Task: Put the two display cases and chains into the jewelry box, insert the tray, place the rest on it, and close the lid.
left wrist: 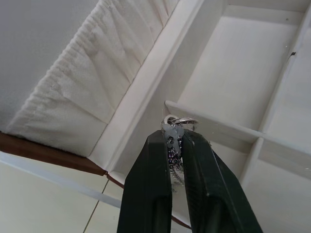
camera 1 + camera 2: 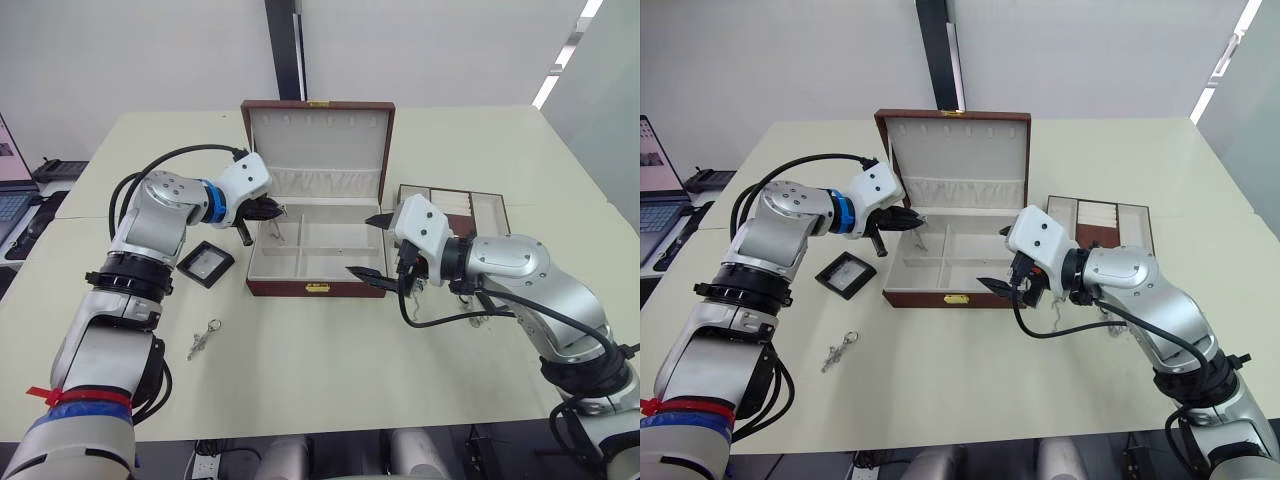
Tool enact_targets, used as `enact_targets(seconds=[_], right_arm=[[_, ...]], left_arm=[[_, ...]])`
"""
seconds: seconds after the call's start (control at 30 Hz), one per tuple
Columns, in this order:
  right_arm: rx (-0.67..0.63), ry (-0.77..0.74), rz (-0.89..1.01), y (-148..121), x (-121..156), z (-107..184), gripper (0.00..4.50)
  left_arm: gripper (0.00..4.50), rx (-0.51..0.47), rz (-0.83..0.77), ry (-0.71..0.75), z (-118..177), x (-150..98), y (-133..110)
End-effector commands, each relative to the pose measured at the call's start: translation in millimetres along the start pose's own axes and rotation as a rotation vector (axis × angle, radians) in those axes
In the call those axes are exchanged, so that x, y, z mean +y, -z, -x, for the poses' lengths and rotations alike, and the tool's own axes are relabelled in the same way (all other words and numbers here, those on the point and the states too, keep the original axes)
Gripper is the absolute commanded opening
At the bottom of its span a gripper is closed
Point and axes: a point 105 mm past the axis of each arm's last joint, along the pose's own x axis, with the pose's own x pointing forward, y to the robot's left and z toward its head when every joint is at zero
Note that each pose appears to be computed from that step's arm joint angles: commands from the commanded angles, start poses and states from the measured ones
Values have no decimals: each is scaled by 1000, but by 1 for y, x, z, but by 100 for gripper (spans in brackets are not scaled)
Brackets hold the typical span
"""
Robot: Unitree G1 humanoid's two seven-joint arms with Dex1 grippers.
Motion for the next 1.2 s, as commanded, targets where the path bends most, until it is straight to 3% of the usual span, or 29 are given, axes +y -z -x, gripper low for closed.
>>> enact_targets(seconds=[0.03,0.4,0.6,0.73,0.83,1.0,1.2], right_arm=[[-38,17,43,-14,-3,2,450],[-53,14,49,-16,-4,3,450],[-105,19,66,-24,-7,15,450],[-113,64,69,-22,-16,40,450],[-133,138,74,-18,-26,68,450],[37,204,65,19,-35,119,450],[265,282,39,68,-36,182,450]], left_arm=[[96,0,-61,-27,4,9,-9],[436,-122,-40,13,17,6,-37],[446,-307,21,41,50,-2,-63],[446,-382,97,-39,86,4,-51],[446,-314,145,-131,110,9,-18],[446,-260,213,-230,141,3,23],[446,-95,317,-309,174,-26,105]])
